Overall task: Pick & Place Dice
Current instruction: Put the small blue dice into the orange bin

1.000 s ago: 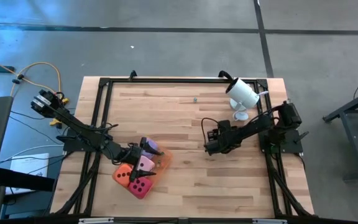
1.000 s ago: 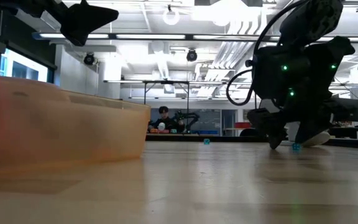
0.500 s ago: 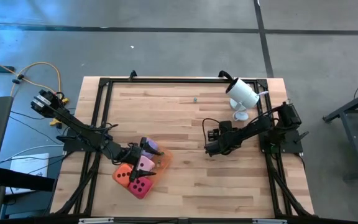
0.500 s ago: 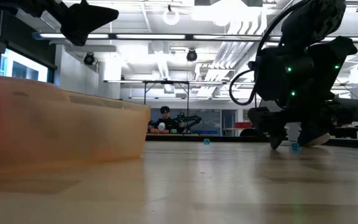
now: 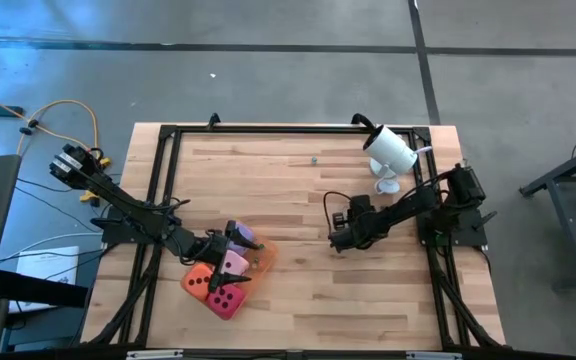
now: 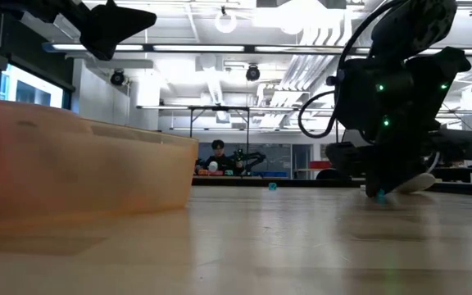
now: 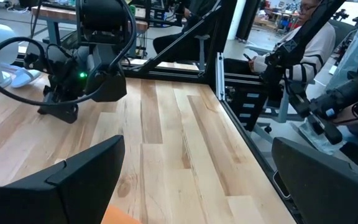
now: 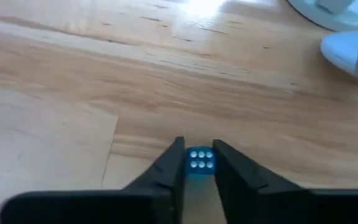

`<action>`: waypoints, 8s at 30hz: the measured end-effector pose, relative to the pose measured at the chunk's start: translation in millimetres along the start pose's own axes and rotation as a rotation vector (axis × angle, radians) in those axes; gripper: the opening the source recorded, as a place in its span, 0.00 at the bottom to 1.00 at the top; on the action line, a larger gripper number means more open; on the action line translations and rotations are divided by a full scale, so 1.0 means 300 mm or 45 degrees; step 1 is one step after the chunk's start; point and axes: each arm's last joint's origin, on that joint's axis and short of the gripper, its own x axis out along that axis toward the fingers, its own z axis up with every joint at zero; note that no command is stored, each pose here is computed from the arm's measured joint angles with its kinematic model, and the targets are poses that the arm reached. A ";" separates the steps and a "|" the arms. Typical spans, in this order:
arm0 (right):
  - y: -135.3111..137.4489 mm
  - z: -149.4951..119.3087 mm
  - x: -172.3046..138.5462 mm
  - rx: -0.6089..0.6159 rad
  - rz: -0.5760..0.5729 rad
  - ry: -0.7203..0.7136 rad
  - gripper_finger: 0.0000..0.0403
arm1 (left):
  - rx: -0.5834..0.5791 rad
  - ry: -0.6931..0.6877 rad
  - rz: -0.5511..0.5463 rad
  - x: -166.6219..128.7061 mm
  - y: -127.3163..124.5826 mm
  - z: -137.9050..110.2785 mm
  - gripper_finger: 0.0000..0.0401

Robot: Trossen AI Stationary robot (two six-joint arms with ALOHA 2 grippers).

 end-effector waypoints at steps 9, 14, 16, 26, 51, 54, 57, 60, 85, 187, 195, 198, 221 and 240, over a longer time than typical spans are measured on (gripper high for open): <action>0.002 0.000 -0.010 -0.208 0.018 -0.038 0.08 | 0.000 0.000 0.000 0.000 0.000 0.000 0.99; 0.048 0.007 -0.100 -0.301 0.200 -0.081 0.08 | 0.000 0.000 0.001 0.000 0.000 0.000 0.99; 0.084 0.016 -0.167 -0.343 0.354 -0.163 0.08 | 0.001 0.000 0.003 0.000 0.001 0.000 0.99; 0.289 -0.021 -0.479 -0.761 1.452 -0.643 0.08 | 0.007 0.000 0.003 0.000 0.001 0.000 0.99; 0.631 -0.029 -0.411 -1.012 1.520 -0.622 0.19 | 0.056 0.001 0.000 0.000 0.000 0.000 0.99; 0.631 -0.030 -0.410 -0.995 1.505 -0.621 0.30 | 0.055 0.000 0.000 0.000 0.000 0.000 0.99; 0.631 -0.027 -0.408 -0.969 1.501 -0.611 0.42 | 0.054 0.000 0.000 0.000 0.000 0.000 0.99; 0.632 -0.027 -0.407 -0.969 1.500 -0.612 0.54 | 0.054 0.000 0.000 0.000 0.000 0.000 0.99; 0.620 -0.030 -0.402 -1.037 1.383 -0.647 0.78 | 0.052 -0.001 0.004 0.000 0.001 0.000 0.99; 0.371 0.563 0.345 -0.188 0.336 -0.001 0.40 | 0.101 0.063 0.015 0.000 0.005 -0.017 0.99; 0.366 0.595 0.349 -0.148 0.386 -0.010 0.48 | 0.101 0.064 0.015 0.000 0.005 -0.017 0.99; 0.364 0.603 0.354 -0.137 0.390 -0.017 0.46 | 0.101 0.064 0.015 0.000 0.005 -0.017 0.99; 0.359 0.615 0.361 -0.100 0.343 -0.066 0.22 | 0.101 0.064 0.015 0.000 0.005 -0.017 0.99; 0.409 0.532 0.153 -0.417 0.422 -0.192 0.08 | 0.105 0.103 0.023 -0.001 0.007 -0.027 0.99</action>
